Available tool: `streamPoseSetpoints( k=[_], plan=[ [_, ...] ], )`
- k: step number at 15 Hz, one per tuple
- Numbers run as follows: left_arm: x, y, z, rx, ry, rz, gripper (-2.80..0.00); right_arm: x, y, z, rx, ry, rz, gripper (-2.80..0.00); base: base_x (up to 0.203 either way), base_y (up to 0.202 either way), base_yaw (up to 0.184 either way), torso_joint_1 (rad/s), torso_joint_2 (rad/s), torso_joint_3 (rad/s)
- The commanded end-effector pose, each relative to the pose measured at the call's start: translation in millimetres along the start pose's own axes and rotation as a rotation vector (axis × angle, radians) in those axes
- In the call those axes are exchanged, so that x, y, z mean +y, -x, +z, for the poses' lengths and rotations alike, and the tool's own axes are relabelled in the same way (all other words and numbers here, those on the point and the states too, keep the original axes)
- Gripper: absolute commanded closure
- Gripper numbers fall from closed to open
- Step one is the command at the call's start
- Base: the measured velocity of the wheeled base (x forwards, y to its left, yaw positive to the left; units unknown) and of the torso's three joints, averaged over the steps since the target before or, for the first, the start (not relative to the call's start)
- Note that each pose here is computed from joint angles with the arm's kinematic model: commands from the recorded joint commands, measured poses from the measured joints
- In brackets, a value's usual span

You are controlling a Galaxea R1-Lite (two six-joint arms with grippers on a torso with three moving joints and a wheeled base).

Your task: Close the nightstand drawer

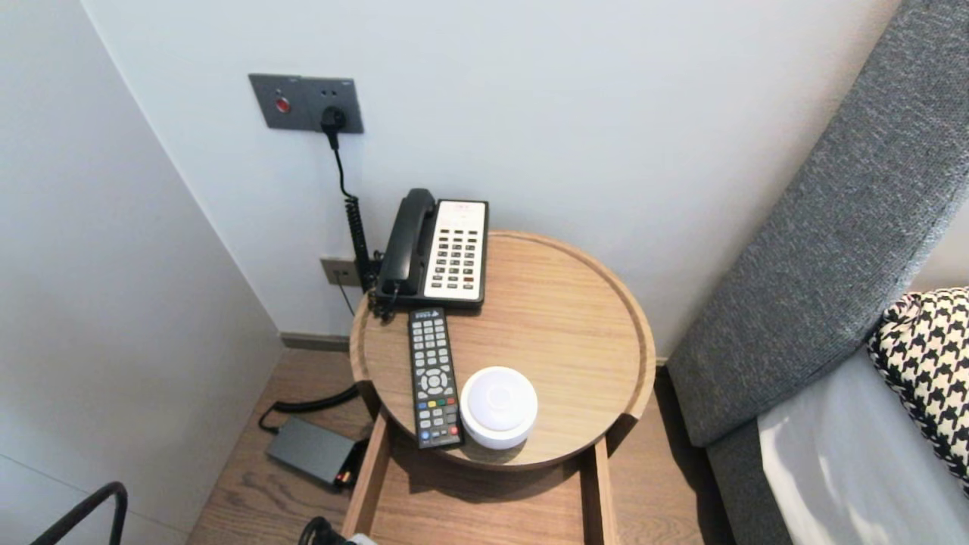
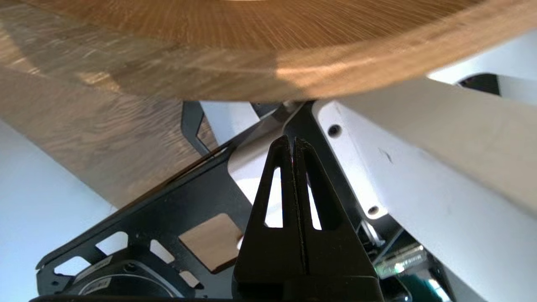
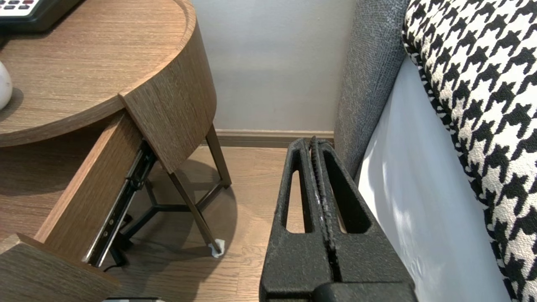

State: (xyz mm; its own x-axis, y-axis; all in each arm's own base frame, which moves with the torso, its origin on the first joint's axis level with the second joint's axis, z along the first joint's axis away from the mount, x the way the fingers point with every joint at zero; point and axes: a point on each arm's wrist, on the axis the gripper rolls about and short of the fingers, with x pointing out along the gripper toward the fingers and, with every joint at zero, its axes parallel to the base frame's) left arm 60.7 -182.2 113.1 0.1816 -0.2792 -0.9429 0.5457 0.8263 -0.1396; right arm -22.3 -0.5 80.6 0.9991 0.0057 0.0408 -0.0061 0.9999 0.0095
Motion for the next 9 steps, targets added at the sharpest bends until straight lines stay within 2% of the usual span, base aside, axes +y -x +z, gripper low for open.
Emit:
streamPoseSetpoints(
  k=[1,6,9],
  plan=[
    [-1.8,-6.2,1.4,0.011,0.009,0.011,0.0,-0.1,-1.7,-6.8,0.026,0.0,0.0,0.0,0.0,0.0,0.0,0.0,0.0,0.0],
    [-3.8,-7.2,4.3,-0.011,0.027,-0.002,0.0,-0.1,-1.7,-6.8,0.026,0.0,0.0,0.0,0.0,0.0,0.0,0.0,0.0,0.0],
    [-4.5,-10.4,7.2,-0.038,0.034,0.021,0.0,-0.1,-1.7,-6.8,0.026,0.0,0.0,0.0,0.0,0.0,0.0,0.0,0.0,0.0]
  ],
)
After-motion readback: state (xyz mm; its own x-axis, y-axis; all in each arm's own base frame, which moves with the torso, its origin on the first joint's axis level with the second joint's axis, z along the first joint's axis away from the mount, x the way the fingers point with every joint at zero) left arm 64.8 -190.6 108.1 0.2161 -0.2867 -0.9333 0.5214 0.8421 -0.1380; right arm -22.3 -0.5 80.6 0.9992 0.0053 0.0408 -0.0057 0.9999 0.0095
